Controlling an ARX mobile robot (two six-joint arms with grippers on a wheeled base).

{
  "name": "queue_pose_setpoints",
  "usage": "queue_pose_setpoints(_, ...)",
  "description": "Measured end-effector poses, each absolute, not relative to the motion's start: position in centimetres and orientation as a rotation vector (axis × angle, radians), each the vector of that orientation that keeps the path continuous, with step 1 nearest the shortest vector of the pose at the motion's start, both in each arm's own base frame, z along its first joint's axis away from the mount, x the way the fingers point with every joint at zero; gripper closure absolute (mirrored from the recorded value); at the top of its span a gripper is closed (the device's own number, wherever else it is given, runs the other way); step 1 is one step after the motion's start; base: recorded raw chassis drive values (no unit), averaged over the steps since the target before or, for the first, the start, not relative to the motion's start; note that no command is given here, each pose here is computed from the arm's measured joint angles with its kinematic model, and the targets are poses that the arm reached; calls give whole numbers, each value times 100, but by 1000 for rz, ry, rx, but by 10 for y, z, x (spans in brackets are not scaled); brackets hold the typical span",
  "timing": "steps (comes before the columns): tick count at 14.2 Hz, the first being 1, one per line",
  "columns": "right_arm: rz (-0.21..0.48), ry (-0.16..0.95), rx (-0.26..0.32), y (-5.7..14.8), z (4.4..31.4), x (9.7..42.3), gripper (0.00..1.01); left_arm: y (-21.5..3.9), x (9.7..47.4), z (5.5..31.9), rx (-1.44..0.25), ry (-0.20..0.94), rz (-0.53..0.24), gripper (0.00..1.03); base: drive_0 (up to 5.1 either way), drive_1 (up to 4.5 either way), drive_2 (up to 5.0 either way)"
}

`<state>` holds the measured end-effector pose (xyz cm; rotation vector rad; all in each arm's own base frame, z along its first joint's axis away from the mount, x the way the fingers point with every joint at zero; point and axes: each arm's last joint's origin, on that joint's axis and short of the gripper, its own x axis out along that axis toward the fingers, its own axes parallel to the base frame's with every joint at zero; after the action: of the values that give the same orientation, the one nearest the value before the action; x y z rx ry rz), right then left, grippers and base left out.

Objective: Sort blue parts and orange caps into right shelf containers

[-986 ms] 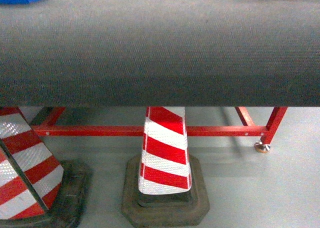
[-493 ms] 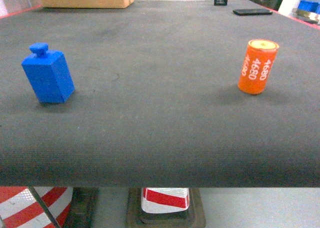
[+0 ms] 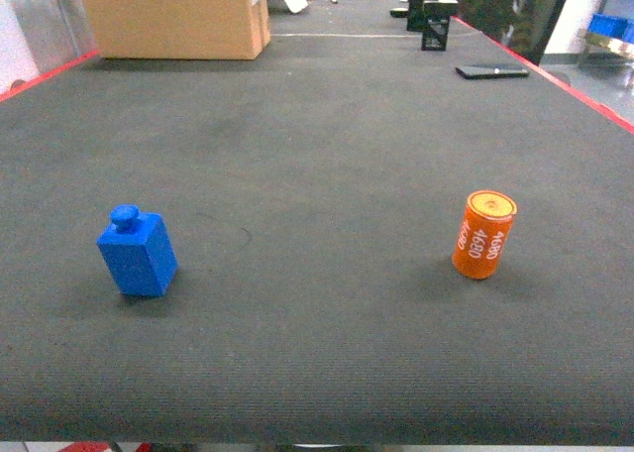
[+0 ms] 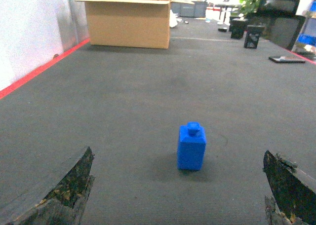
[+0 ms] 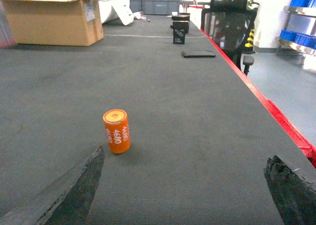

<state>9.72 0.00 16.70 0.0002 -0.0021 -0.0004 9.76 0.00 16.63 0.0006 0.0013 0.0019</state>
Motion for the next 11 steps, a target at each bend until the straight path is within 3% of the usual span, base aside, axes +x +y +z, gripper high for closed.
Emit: queue_pose_setpoints(11,0,-3,0,0,167,97,3,0,98,166,0,2,0,5,0,0,0)
